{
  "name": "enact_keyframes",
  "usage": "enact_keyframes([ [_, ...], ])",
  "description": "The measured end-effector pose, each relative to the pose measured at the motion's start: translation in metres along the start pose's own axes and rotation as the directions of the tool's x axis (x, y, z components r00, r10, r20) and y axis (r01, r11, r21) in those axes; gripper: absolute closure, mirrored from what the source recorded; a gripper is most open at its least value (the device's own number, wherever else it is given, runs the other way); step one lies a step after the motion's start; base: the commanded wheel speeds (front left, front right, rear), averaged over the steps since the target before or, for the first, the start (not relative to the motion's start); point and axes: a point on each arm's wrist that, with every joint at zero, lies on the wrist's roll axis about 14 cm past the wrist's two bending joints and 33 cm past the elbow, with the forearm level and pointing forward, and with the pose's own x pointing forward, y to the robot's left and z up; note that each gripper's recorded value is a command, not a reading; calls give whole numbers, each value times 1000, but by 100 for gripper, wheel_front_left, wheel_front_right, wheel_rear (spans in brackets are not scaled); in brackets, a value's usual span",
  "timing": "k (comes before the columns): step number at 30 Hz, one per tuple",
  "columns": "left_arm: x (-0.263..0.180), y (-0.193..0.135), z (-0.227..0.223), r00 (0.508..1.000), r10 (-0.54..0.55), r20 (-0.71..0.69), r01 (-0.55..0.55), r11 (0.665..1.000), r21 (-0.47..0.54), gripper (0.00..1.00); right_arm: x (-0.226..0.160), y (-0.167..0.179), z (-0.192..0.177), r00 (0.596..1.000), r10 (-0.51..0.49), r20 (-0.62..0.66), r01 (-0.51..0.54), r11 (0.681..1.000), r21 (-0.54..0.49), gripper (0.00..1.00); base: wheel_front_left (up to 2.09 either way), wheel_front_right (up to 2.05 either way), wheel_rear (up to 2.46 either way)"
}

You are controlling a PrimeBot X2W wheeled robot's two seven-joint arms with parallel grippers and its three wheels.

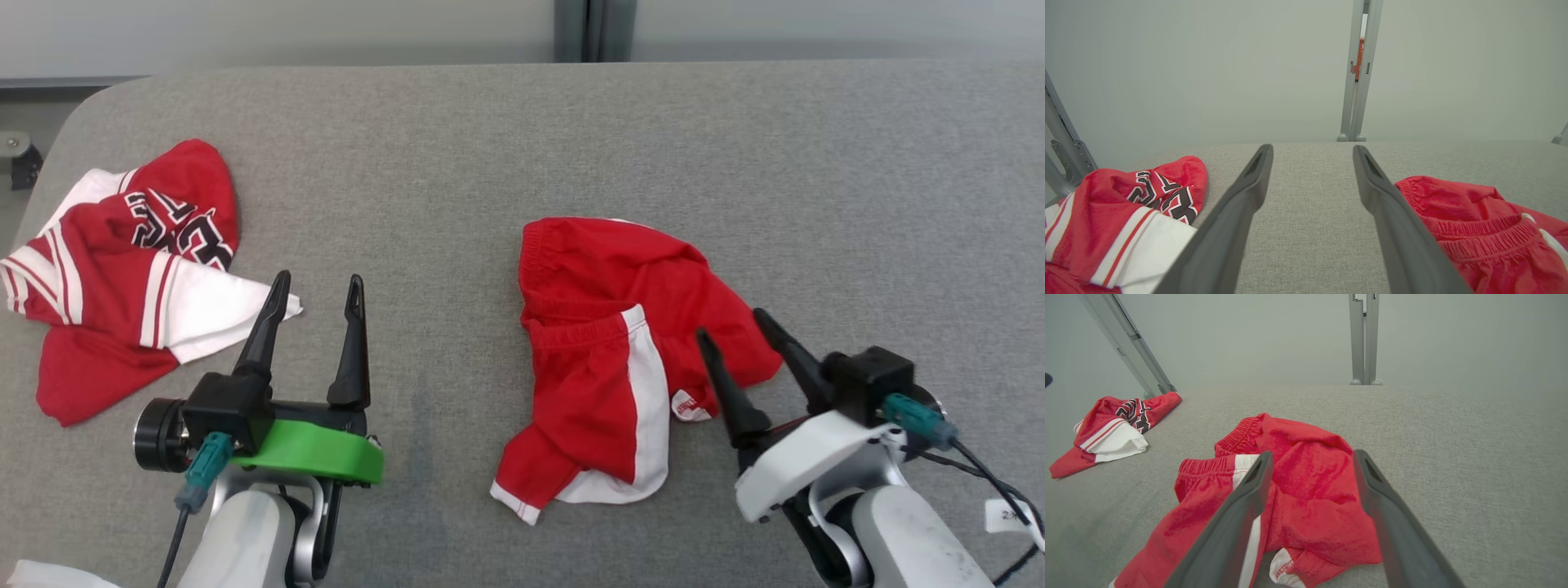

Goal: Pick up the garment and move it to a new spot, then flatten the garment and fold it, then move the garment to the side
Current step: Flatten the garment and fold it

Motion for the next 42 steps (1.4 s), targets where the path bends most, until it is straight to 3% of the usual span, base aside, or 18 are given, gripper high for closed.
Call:
enact_keyframes([
  [5,1,8,-5,1000,27,-12,-27,1000,-4,0,29,37,-24,985,142,-99,-142,990,16,0,0,0,0],
  [9,2,15,-9,998,50,-23,-51,999,-3,0,45,45,-45,966,186,-178,-185,982,20,0,0,0,0],
  [10,2,17,-10,998,58,-26,-58,998,-2,0,49,46,-49,963,192,-191,-191,981,28,14,0,0,0],
  [11,1,19,-11,998,61,-29,-62,998,-3,0,51,48,-51,960,198,-197,-195,980,33,61,0,0,0],
  [12,1,21,-12,997,69,-32,-69,998,-2,0,54,49,-53,958,204,-201,-200,979,37,84,0,0,0],
  [13,0,22,-13,997,74,-34,-75,997,-2,0,57,49,-53,958,207,-199,-203,978,41,100,0,0,0],
  [19,3,24,-14,996,79,-33,-79,997,-1,0,60,28,-34,986,141,-91,-134,988,77,100,0,0,0],
  [24,10,15,-15,999,46,-28,-47,999,-2,0,42,-36,-11,995,-92,48,84,985,149,100,0,0,0],
  [26,12,10,-17,999,31,-30,-31,1000,-4,0,26,-64,-12,978,-200,63,185,965,183,100,0,0,0],
  [30,15,1,-20,999,3,-37,-3,1000,-10,0,-14,-109,-28,918,-394,46,370,892,260,100,0,0,0],
  [32,16,-2,-21,999,-6,-37,6,1000,-9,0,-30,-119,-38,896,-444,22,422,865,274,100,0,0,0],
  [33,17,-2,-21,999,-8,-37,8,1000,-10,0,-37,-121,-43,888,-461,11,438,851,288,71,0,0,0],
  [35,17,-3,-21,999,-10,-37,10,1000,-11,0,-42,-120,-50,883,-469,-7,450,844,293,0,0,0,0],
  [38,18,-4,-23,999,-14,-39,14,1000,-12,0,-42,-118,-43,886,-464,21,441,854,275,0,0,0,0],
  [42,18,-5,-21,999,-19,-35,19,1000,-11,0,-34,-108,-17,905,-413,105,391,902,185,0,0,0,0],
])
